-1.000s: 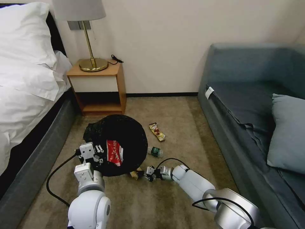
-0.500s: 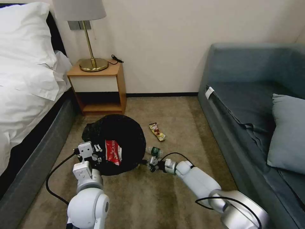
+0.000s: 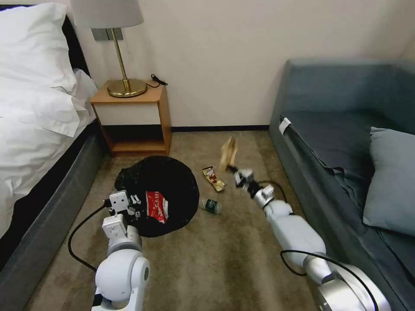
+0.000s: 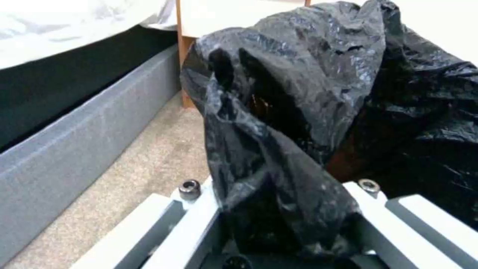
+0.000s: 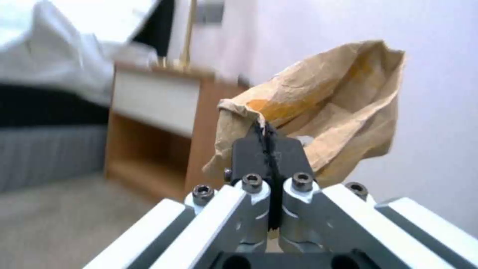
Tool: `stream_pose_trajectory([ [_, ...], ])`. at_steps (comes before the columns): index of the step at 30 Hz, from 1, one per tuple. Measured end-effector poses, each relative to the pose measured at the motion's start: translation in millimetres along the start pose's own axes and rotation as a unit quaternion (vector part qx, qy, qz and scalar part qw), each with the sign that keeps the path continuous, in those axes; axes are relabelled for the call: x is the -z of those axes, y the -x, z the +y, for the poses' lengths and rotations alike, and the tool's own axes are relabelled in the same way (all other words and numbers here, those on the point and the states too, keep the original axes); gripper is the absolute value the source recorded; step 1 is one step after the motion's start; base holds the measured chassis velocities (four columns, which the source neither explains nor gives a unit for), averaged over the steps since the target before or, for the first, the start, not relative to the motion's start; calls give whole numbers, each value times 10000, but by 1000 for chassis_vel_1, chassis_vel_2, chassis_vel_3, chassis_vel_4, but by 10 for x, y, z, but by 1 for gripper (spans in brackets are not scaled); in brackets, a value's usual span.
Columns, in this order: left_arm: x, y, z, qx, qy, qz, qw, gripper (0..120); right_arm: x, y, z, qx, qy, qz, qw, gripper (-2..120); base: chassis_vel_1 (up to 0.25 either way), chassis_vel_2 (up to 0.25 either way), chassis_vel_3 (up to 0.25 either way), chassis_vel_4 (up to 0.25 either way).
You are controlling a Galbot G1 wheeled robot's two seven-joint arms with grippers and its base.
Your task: Pick up the trash bin, then pick up the garbage on the floor and place it into the trash bin.
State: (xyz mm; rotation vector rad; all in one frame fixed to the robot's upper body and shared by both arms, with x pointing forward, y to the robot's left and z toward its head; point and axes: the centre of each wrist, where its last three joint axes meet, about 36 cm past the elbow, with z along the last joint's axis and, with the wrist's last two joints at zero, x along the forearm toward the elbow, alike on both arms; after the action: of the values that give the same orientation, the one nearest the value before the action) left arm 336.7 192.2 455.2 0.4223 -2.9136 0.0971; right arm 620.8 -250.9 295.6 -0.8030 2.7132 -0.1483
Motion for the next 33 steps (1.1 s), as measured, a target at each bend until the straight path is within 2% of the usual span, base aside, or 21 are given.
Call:
stream_pose_trajectory([
  [4, -24, 27, -17, -13, 6, 32, 10000, 5, 229, 137, 80, 154, -95, -302, 9994, 0, 0, 0, 0, 0],
  [7, -56, 57, -41, -28, 7, 76, 10000, 5, 588, 301, 373, 867, -260, -645, 9938, 0, 0, 0, 0, 0],
  [8, -56, 57, -41, -28, 7, 76, 10000, 5, 588, 301, 373, 867, -260, -645, 9938, 0, 0, 0, 0, 0],
  [10, -70, 75, -52, -26, -1, 90, 10000, 5, 766, 339, 594, 1394, -339, -761, 9867, 0, 0, 0, 0, 0],
  [11, -70, 75, -52, -26, -1, 90, 10000, 5, 766, 339, 594, 1394, -339, -761, 9867, 0, 0, 0, 0, 0],
  [13, -85, 90, -60, -23, -11, 92, 10000, 5, 869, 308, 741, 1883, -446, -741, 9783, 0, 0, 0, 0, 0],
  [19, -79, 113, -59, -14, -26, 70, 10000, 5, 895, 128, 815, 2380, -600, -560, 9678, 0, 0, 0, 0, 0],
  [33, -81, 202, -116, -42, -34, 51, 10000, 5, 836, -346, 894, 2945, -739, -172, 9526, 0, 0, 0, 0, 0],
])
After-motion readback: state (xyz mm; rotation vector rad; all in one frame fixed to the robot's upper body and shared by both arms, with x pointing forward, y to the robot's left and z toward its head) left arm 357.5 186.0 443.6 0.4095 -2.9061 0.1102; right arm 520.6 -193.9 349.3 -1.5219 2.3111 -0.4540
